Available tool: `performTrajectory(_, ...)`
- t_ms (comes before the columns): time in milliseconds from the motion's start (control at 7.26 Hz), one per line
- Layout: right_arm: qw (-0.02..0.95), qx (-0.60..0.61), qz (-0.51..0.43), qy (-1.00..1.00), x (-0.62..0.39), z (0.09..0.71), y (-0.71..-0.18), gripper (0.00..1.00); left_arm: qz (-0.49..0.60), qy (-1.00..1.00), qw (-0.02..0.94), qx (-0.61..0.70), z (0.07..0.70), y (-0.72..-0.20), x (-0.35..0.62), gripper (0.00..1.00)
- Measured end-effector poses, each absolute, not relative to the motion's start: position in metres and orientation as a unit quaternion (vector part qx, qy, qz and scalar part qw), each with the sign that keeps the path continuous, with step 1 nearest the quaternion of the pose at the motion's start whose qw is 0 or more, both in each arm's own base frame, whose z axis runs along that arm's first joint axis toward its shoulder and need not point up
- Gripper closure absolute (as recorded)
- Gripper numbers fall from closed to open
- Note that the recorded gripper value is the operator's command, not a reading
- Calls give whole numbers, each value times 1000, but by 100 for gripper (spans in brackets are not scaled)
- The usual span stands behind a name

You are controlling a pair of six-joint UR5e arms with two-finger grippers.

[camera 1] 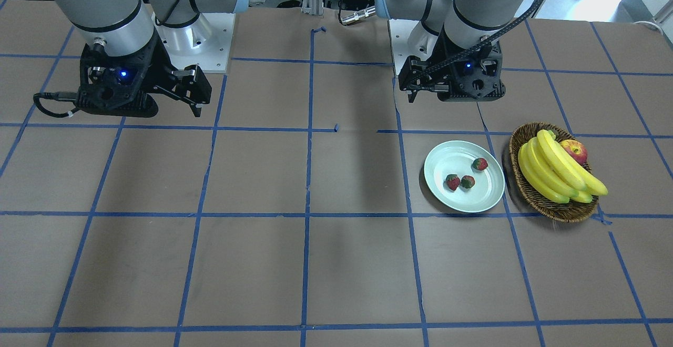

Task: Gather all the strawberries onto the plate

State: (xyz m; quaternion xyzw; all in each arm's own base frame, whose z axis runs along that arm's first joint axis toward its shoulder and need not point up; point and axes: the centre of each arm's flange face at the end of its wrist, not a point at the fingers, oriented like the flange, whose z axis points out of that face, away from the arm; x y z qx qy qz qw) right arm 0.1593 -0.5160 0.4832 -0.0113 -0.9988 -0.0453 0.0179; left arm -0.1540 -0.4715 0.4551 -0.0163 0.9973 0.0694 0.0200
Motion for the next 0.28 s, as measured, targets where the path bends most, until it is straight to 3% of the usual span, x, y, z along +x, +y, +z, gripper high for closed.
performTrajectory(275, 16, -12, -48, -999, 160, 485, -514, 0, 74, 997, 22, -17, 451, -472, -153, 0)
